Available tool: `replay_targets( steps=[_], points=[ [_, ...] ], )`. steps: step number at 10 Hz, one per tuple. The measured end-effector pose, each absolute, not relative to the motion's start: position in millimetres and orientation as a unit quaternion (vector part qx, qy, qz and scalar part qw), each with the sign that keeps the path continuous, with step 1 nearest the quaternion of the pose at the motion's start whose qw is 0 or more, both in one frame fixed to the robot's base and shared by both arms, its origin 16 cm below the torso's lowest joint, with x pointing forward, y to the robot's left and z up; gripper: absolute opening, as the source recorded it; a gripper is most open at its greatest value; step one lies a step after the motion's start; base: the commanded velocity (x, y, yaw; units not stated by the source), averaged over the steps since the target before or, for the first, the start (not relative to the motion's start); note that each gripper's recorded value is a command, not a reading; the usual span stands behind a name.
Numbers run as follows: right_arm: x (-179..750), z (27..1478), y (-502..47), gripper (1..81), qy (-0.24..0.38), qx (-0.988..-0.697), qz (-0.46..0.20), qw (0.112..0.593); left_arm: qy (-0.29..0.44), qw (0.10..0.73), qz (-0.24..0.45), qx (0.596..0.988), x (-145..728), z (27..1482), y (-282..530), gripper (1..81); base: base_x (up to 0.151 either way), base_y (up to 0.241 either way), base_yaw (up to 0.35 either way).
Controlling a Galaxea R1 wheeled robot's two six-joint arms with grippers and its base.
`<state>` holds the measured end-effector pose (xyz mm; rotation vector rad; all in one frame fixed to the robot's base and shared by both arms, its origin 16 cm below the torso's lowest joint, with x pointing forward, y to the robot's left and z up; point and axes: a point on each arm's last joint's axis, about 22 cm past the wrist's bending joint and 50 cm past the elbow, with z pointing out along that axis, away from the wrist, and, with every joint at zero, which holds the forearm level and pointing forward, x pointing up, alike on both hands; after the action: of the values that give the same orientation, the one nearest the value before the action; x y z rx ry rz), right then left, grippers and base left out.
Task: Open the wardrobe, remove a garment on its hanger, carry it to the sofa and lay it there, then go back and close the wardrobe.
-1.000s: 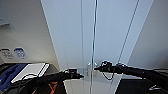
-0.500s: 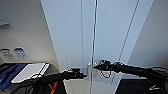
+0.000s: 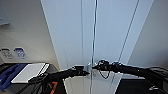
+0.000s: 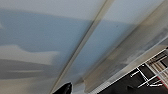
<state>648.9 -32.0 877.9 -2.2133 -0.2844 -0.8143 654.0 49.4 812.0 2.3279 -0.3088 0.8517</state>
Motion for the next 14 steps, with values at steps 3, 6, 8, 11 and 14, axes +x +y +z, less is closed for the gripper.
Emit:
replay_targets(
  steps=[3,6,8,11,14],
  points=[
    [648.8,878.0,-31.5,81.1,-0.111,-0.864,-0.318,0.374,-0.126,0.314,0.333,0.88,666.4,824.6,22.6,81.1,0.0,0.0,0.0],
    [648.6,878.1,-30.1,81.1,-0.112,-0.864,-0.317,0.374,-0.141,0.299,0.33,0.884,666.0,815.6,-0.1,81.1,0.0,0.0,0.0],
    [648.9,877.7,-30.4,81.1,-0.111,-0.864,-0.317,0.374,-0.15,0.293,0.329,0.885,664.9,813.4,-7.1,81.1,0.0,0.0,0.0],
    [643.4,877.3,-29.9,81.1,-0.119,-0.861,-0.32,0.377,-0.16,0.293,0.328,0.884,661.2,814.2,-13.7,81.1,0.0,0.0,0.0],
    [623.5,877.2,-29.8,81.1,-0.138,-0.85,-0.324,0.392,-0.19,0.315,0.329,0.869,641.4,820.9,-17.4,81.1,0.0,0.0,0.0]
  ],
)
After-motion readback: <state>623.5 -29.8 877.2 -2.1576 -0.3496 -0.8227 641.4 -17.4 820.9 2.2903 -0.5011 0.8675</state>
